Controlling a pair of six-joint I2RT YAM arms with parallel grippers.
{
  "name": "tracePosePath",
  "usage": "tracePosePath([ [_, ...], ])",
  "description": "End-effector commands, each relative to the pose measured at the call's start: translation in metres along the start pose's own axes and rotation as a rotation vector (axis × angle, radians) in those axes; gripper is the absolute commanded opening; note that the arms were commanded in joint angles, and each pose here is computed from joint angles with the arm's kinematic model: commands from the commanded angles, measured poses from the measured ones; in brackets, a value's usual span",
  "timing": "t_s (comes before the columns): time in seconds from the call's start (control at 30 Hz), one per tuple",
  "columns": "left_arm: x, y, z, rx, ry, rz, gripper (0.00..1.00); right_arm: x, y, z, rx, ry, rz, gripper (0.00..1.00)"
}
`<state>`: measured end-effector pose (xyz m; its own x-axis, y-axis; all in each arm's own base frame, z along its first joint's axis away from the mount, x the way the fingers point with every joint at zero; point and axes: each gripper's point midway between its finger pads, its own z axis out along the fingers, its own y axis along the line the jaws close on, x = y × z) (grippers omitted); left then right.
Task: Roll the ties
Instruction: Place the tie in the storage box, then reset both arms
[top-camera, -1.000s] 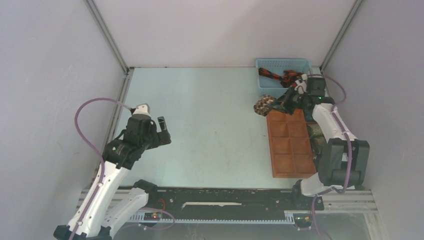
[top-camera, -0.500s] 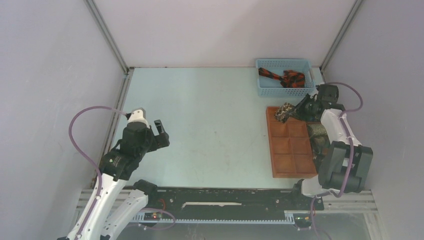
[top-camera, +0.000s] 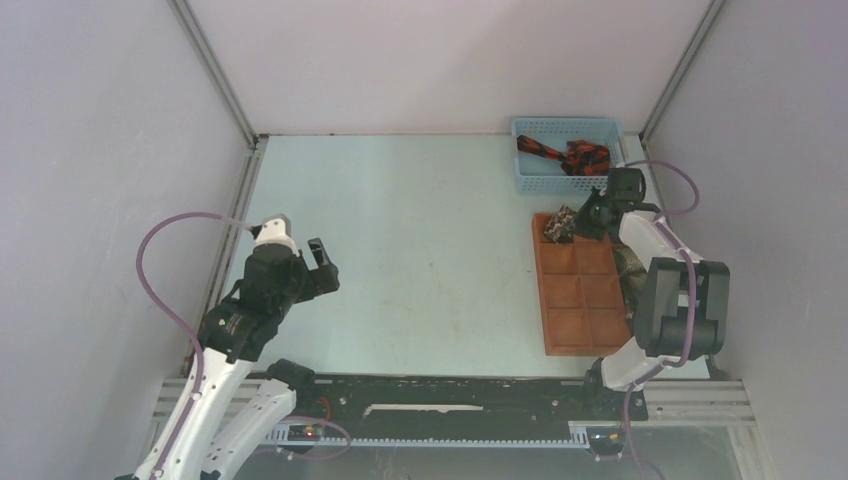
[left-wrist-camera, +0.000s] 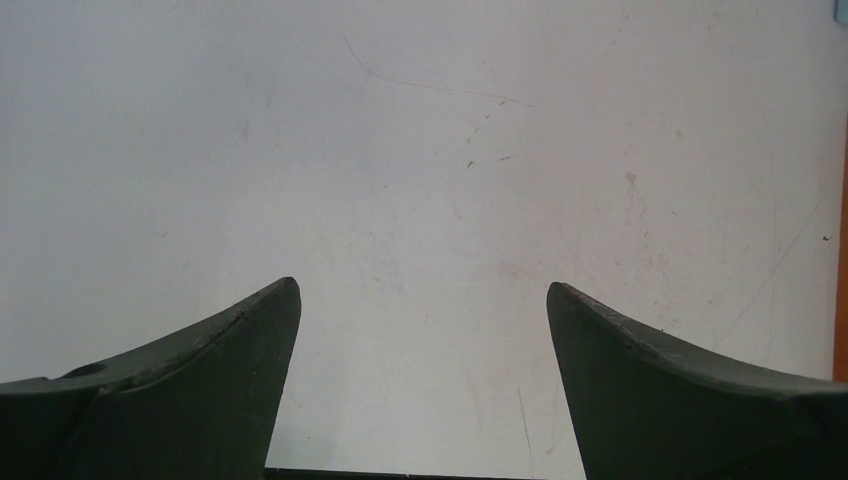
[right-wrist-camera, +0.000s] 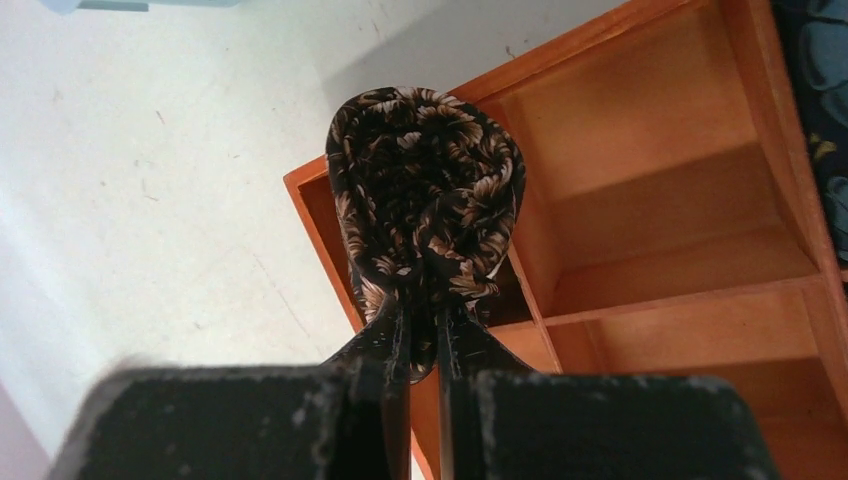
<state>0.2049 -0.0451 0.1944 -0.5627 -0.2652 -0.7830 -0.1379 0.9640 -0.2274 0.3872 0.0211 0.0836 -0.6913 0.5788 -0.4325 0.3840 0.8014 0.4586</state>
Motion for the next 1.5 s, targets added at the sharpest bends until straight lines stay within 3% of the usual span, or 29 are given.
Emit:
tracePosePath([
  [0.0, -0.009, 0.000, -0.001, 0.005, -0.046, -0.017, 1.00, -0.002, -0.003, 0.017, 0.095, -0.057, -0.039, 0.00],
  [0.5, -0.013, -0.001, -0.008, 0.027, -0.090, -0.027, 1.00, 0.057, -0.016, 0.035, 0.254, 0.090, -0.076, 0.00],
  [0.57, -0.014, -0.001, -0.008, 0.029, -0.092, -0.027, 1.00, 0.058, -0.015, 0.031, 0.260, 0.090, -0.081, 0.08],
  [0.67, -0.014, 0.000, -0.009, 0.029, -0.097, -0.029, 1.00, 0.054, -0.008, 0.023, 0.249, 0.068, -0.087, 0.27],
  [1.07, -0.016, 0.000, -0.013, 0.038, -0.117, -0.036, 1.00, 0.017, 0.034, -0.048, 0.159, -0.078, -0.128, 0.49],
  [1.33, -0.017, -0.001, -0.015, 0.051, -0.134, -0.040, 1.00, -0.010, 0.102, -0.138, -0.011, -0.330, -0.319, 0.88],
  [1.47, -0.018, -0.001, -0.016, 0.059, -0.141, -0.041, 1.00, -0.009, 0.142, -0.184, -0.181, -0.449, -0.417, 0.93],
])
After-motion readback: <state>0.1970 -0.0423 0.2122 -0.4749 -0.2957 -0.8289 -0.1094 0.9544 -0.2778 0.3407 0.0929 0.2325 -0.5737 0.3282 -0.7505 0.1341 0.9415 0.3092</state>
